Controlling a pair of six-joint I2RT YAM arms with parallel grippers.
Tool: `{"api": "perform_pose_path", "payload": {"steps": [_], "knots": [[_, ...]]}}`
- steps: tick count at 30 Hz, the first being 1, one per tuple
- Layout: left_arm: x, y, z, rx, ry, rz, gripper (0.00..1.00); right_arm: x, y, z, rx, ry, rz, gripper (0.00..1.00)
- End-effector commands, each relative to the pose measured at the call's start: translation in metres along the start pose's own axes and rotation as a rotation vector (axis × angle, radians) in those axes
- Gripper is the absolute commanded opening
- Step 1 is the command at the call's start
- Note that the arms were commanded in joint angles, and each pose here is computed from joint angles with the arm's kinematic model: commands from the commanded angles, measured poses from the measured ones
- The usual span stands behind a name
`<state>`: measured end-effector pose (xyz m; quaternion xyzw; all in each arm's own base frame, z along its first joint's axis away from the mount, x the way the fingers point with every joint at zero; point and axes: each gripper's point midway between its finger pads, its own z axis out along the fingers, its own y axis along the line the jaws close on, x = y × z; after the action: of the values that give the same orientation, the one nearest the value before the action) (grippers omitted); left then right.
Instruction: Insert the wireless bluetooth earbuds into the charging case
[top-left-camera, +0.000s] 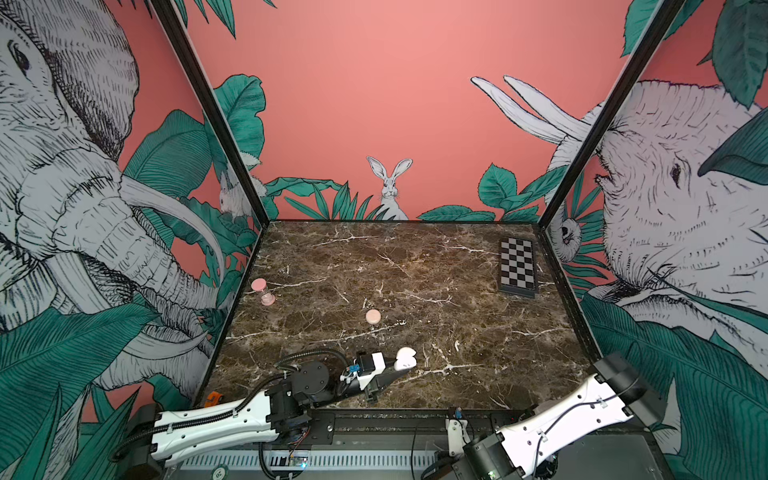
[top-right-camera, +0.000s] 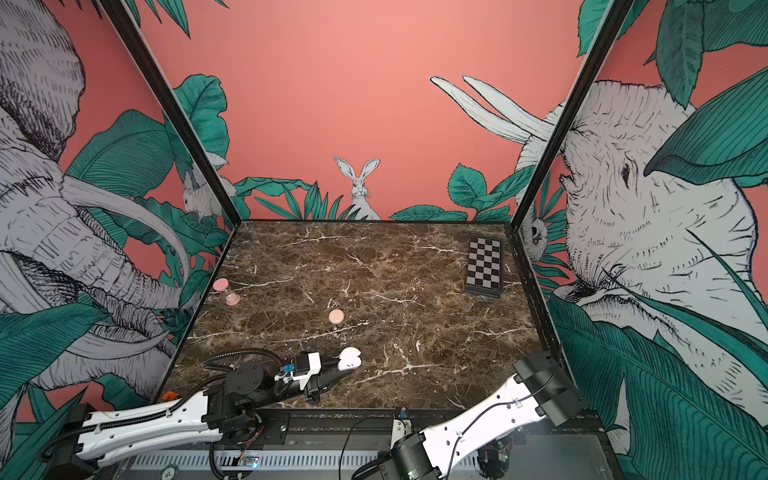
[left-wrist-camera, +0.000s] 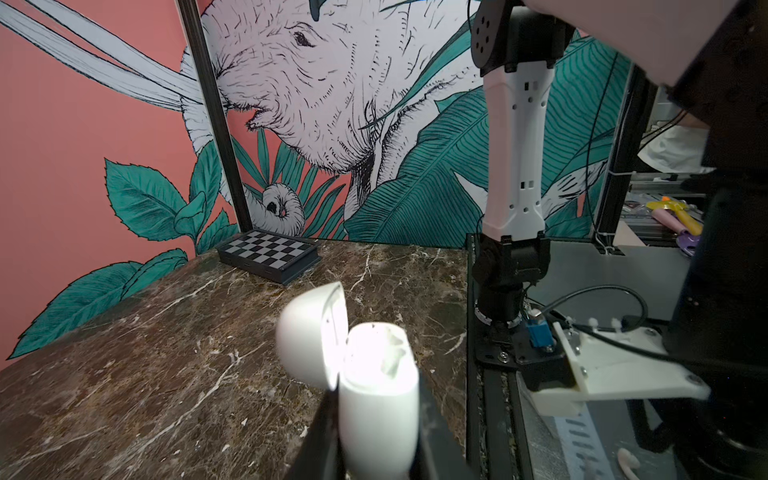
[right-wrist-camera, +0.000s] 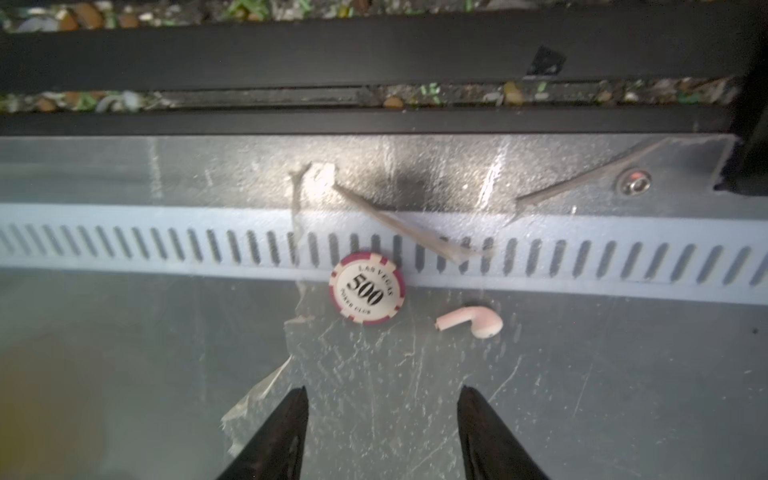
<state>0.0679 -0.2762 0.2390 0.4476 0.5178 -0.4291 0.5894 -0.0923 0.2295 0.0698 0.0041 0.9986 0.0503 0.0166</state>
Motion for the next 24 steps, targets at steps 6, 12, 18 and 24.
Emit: {"api": "perform_pose_path", "payload": {"steps": [6,12,18,24], "knots": [[-0.017,-0.002,-0.003,0.006,-0.034,0.024,0.0,-0.022,-0.033,-0.007,0.113,-0.118,0.63,0.58],[-0.016,-0.002,-0.003,0.005,-0.028,0.027,0.0,-0.013,-0.045,0.003,0.152,-0.063,0.632,0.55],[-0.014,0.001,-0.001,-0.013,-0.014,0.039,0.0,-0.011,-0.051,0.023,0.107,-0.021,0.612,0.53],[-0.012,0.003,0.003,-0.025,0.005,0.044,0.0,0.006,-0.043,0.029,0.057,0.029,0.562,0.51]]}}
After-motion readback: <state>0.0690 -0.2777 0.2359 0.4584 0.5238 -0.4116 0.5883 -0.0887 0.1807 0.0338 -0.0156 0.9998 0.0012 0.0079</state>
